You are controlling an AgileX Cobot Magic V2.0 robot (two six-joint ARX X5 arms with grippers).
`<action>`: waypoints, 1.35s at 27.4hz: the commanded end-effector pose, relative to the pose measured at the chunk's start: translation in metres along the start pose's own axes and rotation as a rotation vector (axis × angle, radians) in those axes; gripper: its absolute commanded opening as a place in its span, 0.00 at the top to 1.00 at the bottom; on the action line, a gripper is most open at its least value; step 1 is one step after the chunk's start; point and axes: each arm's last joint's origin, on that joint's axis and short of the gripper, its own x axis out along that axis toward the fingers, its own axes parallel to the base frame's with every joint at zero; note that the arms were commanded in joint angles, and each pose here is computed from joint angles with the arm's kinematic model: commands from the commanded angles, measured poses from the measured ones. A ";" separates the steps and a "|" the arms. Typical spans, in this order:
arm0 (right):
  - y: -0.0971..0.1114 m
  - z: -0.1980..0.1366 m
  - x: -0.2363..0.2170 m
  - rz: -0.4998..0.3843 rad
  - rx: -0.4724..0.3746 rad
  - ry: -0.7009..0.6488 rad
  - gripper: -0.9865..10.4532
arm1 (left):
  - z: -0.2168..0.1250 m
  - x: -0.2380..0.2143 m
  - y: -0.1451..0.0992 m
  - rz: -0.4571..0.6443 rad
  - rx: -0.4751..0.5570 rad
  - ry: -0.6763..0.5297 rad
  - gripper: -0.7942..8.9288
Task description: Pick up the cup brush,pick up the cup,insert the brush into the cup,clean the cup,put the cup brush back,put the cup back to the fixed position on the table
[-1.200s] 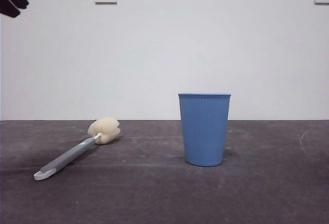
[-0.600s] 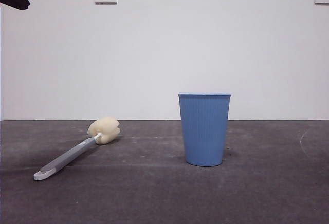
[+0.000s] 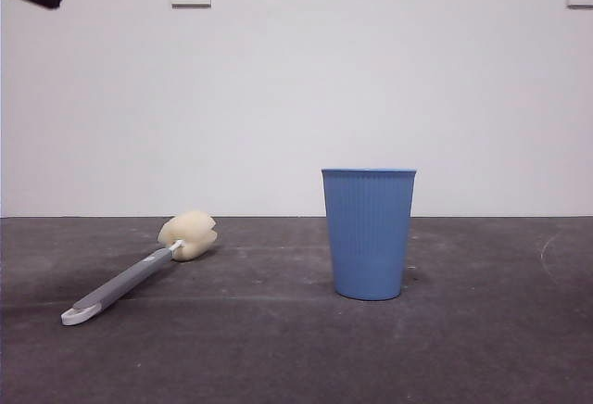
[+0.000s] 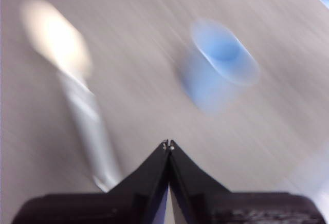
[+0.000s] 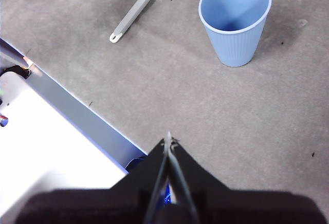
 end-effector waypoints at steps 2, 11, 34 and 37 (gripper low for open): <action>0.000 0.001 -0.001 -0.001 -0.007 -0.009 0.91 | 0.021 -0.007 0.005 0.201 0.206 -0.260 0.92; 0.000 0.001 -0.001 -0.001 -0.007 -0.008 0.91 | -0.034 -0.022 0.056 0.450 0.322 -0.637 0.92; 0.000 0.001 -0.001 -0.001 -0.007 -0.009 0.91 | -0.153 0.023 0.087 0.505 0.120 -0.342 0.92; 0.000 0.001 -0.001 -0.001 -0.006 -0.008 0.91 | -0.152 0.023 0.087 0.497 0.123 -0.361 0.92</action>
